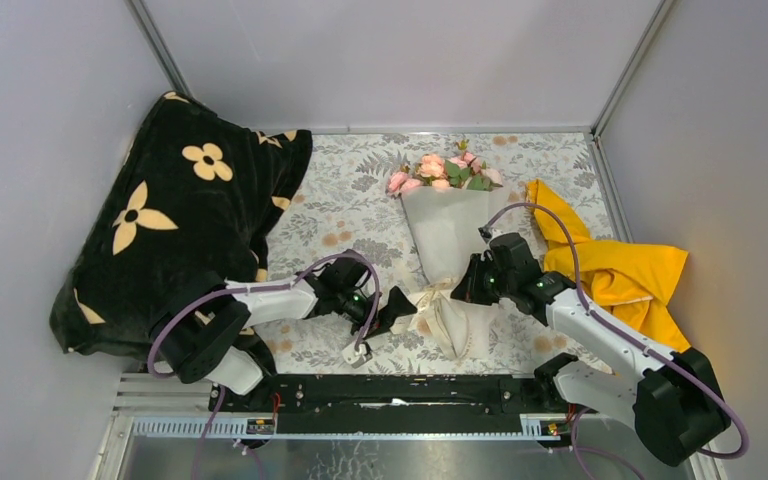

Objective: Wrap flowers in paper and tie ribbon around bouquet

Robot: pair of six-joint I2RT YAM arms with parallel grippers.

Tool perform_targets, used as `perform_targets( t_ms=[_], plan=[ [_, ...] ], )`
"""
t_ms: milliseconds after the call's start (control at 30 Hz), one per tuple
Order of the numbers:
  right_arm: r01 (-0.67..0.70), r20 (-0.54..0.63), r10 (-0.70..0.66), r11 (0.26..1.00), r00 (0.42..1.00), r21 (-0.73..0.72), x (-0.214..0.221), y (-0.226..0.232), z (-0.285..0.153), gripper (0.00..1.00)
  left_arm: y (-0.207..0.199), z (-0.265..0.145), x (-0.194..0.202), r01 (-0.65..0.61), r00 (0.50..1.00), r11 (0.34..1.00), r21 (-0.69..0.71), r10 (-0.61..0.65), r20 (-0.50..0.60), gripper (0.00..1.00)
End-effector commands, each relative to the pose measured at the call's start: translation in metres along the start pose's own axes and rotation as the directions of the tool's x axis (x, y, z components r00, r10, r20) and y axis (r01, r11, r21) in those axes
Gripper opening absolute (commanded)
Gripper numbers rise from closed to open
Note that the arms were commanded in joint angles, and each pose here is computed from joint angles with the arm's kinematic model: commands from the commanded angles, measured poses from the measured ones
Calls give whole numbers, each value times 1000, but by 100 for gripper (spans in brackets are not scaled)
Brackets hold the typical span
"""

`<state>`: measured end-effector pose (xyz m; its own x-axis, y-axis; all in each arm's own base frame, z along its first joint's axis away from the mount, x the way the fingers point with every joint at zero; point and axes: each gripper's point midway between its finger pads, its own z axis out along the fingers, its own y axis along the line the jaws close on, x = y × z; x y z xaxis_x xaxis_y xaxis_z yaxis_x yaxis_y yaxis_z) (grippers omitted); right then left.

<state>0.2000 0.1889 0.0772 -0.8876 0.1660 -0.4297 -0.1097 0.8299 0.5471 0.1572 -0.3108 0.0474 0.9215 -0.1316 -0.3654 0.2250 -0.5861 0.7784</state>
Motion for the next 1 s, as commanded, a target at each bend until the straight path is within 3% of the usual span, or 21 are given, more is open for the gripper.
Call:
perform_targets(
  t_ms=[0, 133, 233, 333, 367, 433, 467, 500, 533, 667, 733, 833, 967],
  plan=[
    [-4, 52, 7, 998, 999, -60, -16, 16, -3, 0, -51, -17, 2, 161, 984, 977, 144, -147, -101, 99],
    [-10, 54, 14, 998, 998, -68, -16, 18, -4, 0, -49, -34, -5, 282, 956, 952, 121, -267, -124, 99],
    [-18, 61, 22, 997, 998, -75, -17, 19, -4, 0, -21, -42, -13, 461, 885, 886, 48, -455, -96, 99],
    [-37, 76, 44, 995, 996, -97, -18, 22, -4, 0, 3, -43, -17, 621, 782, 783, -32, -622, -34, 96],
    [-45, 85, 54, 993, 995, -107, -19, 23, -4, 0, 18, -42, -15, 687, 724, 721, -87, -689, 6, 91],
    [-51, 99, 63, 992, 993, -117, -20, 24, -4, 0, 59, -43, -7, 891, 441, 406, -204, -881, 169, 70],
    [-55, 109, 68, 991, 992, -118, -21, 24, -5, 0, 80, -44, -1, 934, 327, 268, -237, -909, 260, 60],
    [-56, 119, 71, 991, 990, -123, -22, 24, -5, 0, 97, -43, 1, 957, 242, 165, -240, -908, 341, 58],
    [-59, 131, 75, 990, 989, -126, -23, 24, -5, 0, 110, -40, 3, 966, 182, 87, -243, -896, 404, 59],
    [-88, 170, 113, 985, 979, -148, -27, 24, -4, 0, 118, -15, 23, 943, 17, -163, -291, -849, 528, 82],
    [-102, 185, 134, 979, 974, -176, -31, 28, -3, 0, 114, -9, 30, 935, -25, -215, -281, -833, 552, 87],
    [-119, 192, 153, 977, 969, -178, -31, 26, -1, 0, 117, -4, 33, 937, -2, -200, -286, -823, 568, 90],
    [-115, 200, 153, 976, 968, -186, -33, 27, 1, 0, 114, 4, 39, 937, -7, -205, -284, -821, 571, 77]
  ],
)
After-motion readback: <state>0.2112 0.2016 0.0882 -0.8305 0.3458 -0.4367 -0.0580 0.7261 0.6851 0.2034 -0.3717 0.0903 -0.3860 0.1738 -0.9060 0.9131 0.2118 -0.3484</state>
